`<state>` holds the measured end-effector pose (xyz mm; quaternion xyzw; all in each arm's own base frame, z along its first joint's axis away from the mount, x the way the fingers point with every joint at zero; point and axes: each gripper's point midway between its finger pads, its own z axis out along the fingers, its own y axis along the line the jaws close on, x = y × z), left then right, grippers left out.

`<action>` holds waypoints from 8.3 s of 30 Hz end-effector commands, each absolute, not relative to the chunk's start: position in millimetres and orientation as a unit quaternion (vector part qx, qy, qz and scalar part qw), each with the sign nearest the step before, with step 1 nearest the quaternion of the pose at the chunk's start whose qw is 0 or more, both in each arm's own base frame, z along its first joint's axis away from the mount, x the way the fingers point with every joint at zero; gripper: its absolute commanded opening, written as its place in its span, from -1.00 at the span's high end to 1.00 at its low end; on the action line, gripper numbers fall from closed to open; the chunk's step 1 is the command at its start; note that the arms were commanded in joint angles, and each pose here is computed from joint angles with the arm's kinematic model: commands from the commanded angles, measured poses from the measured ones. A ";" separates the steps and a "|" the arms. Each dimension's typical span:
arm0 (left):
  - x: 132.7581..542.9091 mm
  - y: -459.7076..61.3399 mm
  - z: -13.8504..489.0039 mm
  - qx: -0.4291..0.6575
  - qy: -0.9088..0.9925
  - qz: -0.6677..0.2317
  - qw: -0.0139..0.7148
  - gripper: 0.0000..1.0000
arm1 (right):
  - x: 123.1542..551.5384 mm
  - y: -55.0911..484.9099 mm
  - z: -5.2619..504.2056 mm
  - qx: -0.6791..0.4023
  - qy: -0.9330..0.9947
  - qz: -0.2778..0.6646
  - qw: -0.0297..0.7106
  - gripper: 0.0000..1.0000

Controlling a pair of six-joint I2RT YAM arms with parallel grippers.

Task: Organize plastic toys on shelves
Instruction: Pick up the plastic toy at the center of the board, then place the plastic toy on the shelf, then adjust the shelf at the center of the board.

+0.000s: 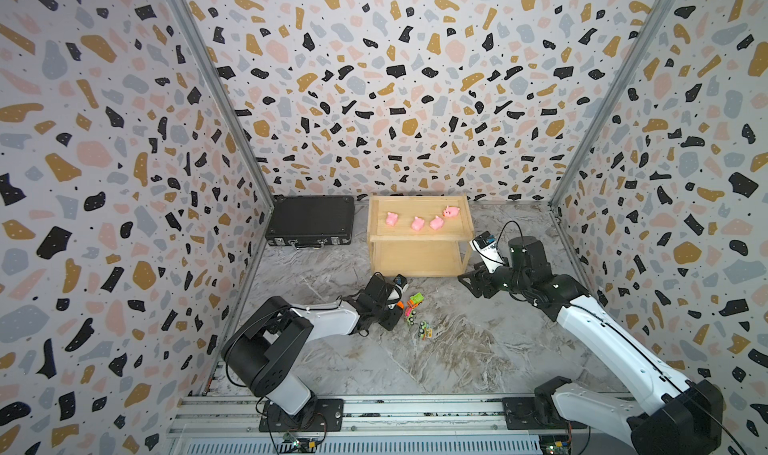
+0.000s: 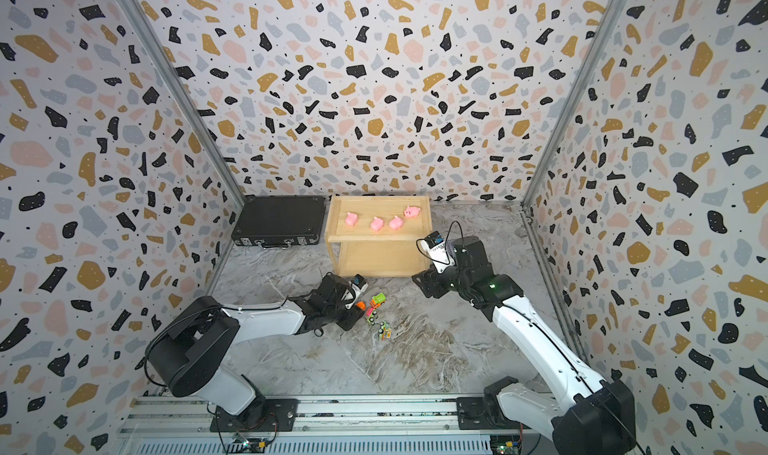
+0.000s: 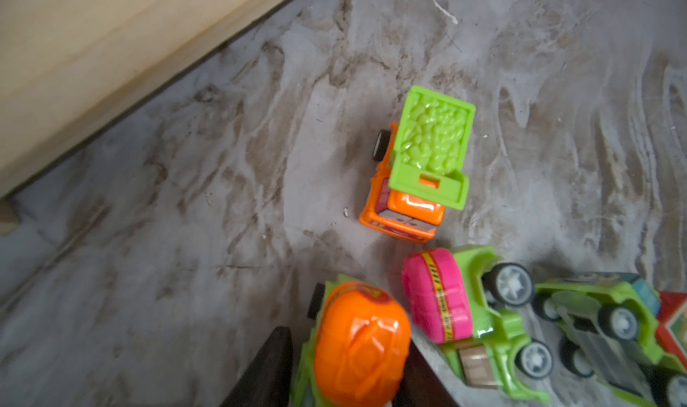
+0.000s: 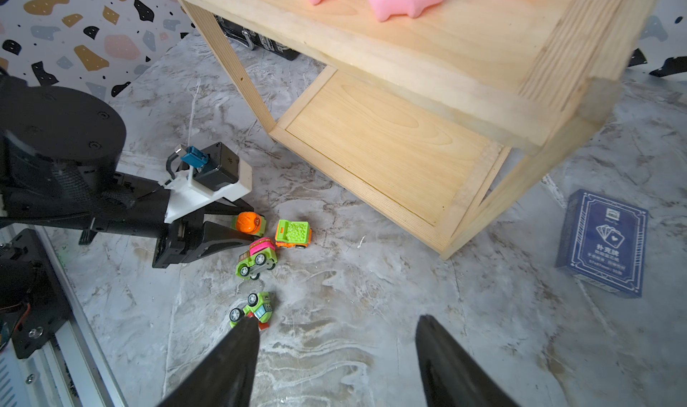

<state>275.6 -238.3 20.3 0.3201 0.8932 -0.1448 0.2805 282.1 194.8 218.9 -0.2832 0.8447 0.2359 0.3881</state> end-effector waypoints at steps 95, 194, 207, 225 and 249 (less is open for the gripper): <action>426.5 -234.4 69.8 0.043 0.889 -0.040 0.454 0.28 | 271.9 186.2 201.4 -0.277 0.859 0.227 0.367 -0.43; 365.7 -267.3 99.4 0.163 0.846 -0.194 0.469 -0.54 | 327.9 161.9 159.8 -0.194 0.883 0.142 0.404 -0.31; 366.5 -269.2 96.4 0.168 0.849 -0.192 0.462 -0.53 | 379.4 183.7 163.9 -0.251 0.825 0.171 0.477 -0.05; 364.1 -266.7 105.5 0.178 0.846 -0.186 0.466 -0.54 | 414.3 181.3 176.0 -0.226 0.801 0.188 0.521 -0.22; 363.1 -277.8 117.0 0.195 0.840 -0.207 0.462 -0.60 | 429.6 186.3 176.7 -0.175 0.788 0.190 0.560 1.00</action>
